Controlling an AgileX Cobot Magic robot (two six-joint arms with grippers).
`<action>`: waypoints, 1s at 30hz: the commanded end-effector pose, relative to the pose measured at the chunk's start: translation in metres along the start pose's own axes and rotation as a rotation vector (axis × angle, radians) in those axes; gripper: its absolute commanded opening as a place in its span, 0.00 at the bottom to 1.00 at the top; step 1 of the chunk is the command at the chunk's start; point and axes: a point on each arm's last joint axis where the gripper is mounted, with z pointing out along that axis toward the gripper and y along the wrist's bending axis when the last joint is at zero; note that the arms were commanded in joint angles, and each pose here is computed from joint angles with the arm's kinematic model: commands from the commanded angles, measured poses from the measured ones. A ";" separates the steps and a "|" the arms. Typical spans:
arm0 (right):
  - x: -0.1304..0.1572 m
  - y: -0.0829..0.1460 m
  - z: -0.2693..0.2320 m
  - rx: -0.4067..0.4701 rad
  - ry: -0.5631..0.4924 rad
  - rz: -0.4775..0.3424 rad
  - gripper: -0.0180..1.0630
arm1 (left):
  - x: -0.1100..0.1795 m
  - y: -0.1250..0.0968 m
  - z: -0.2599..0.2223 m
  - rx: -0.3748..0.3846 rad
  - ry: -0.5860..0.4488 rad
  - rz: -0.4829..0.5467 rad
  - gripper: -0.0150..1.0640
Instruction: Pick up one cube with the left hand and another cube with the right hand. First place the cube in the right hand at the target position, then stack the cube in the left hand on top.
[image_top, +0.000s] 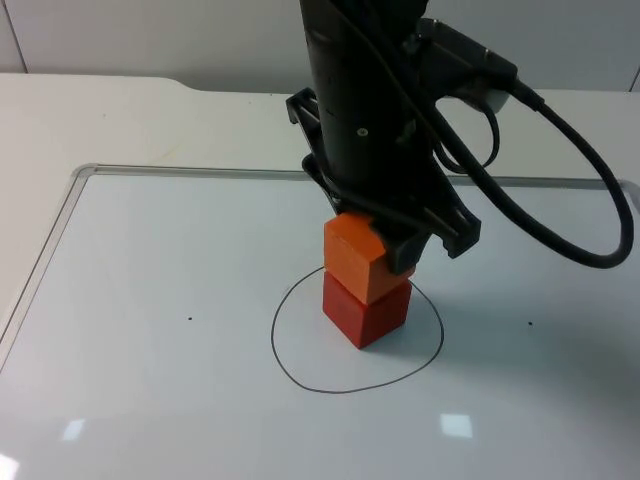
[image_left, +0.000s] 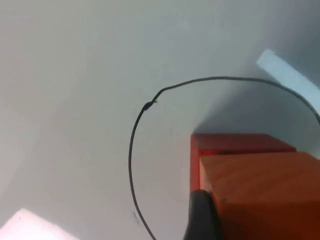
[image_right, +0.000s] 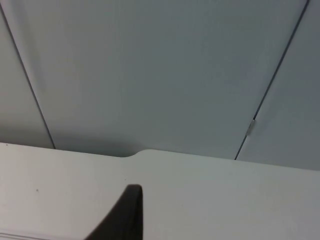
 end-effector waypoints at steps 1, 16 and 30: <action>-0.003 0.000 -0.002 0.001 -0.020 0.004 0.99 | -0.003 -0.005 -0.003 0.028 -0.021 0.002 0.21; -0.004 -0.001 -0.002 0.003 -0.030 0.004 0.99 | -0.004 -0.004 -0.002 0.016 -0.025 0.029 0.99; -0.004 -0.001 -0.002 0.004 -0.033 0.004 0.99 | -0.003 -0.001 -0.092 -0.012 -0.205 0.023 0.99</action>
